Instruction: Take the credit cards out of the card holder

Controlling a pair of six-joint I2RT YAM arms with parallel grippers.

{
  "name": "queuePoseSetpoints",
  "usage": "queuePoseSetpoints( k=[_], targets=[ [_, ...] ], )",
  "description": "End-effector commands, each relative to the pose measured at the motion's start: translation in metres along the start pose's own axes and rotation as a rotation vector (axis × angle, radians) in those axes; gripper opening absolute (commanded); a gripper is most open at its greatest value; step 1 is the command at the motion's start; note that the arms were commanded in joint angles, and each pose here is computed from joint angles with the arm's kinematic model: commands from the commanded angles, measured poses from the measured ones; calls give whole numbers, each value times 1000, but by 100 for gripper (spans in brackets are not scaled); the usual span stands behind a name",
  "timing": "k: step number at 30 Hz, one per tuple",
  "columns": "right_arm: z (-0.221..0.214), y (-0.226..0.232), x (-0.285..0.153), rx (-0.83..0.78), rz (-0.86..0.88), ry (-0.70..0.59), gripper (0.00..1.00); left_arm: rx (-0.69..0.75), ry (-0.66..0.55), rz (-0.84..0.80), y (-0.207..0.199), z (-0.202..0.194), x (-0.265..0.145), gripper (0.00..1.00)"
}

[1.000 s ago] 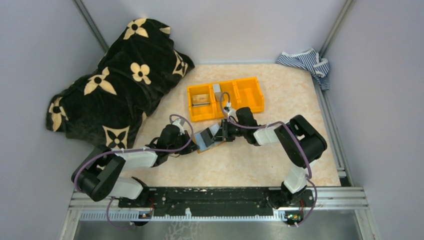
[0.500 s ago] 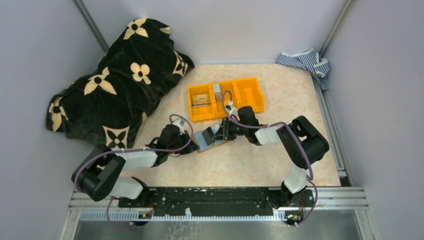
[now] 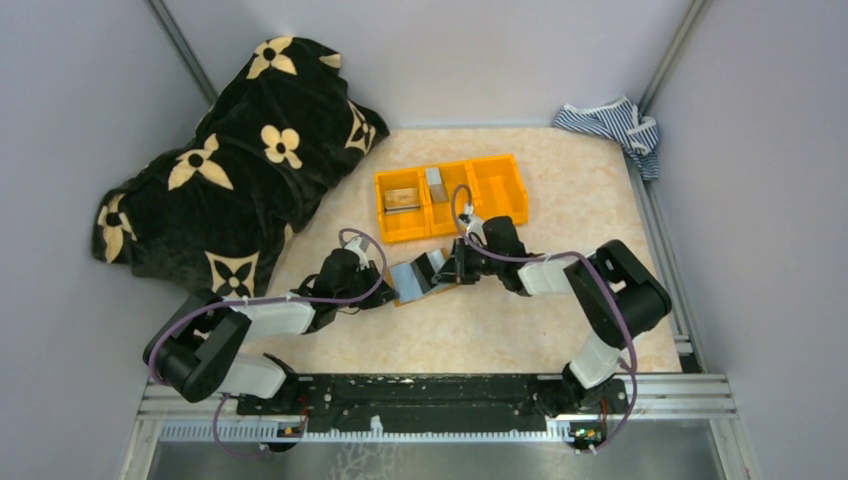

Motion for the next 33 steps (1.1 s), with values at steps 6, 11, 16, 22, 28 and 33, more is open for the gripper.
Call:
queuePoseSetpoints(
  k=[6, 11, 16, 22, 28, 33],
  targets=[
    [21, 28, -30, -145, 20, -108, 0, 18, 131, 95, 22, -32, -2, 5],
    [29, 44, -46, -187, 29, -143, 0, 14, 97, 153, 24, -23, -9, 7],
    [35, 64, -62, -223, 66, -172, 0, 58, -52, 82, 2, 14, -28, 27],
    [31, 94, -75, -293, 220, -99, 0, 134, -223, -133, -35, 55, -51, 40],
    [12, 112, -94, -386, 330, 90, 0, 277, -251, -333, -63, 81, -63, 42],
    [-5, 115, -110, -419, 358, 147, 0, 323, -215, -554, -82, 100, -76, 46]
  ],
)
Point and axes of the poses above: each gripper's point midway between its finger pads, its own x axis out along the fingers, its own y axis along the line the jaws close on, z = x × y, the point moved 7 cm from there along -x, back along the fingers, and after that the axes turned 15 degrees about x, right-handed, at the moved point
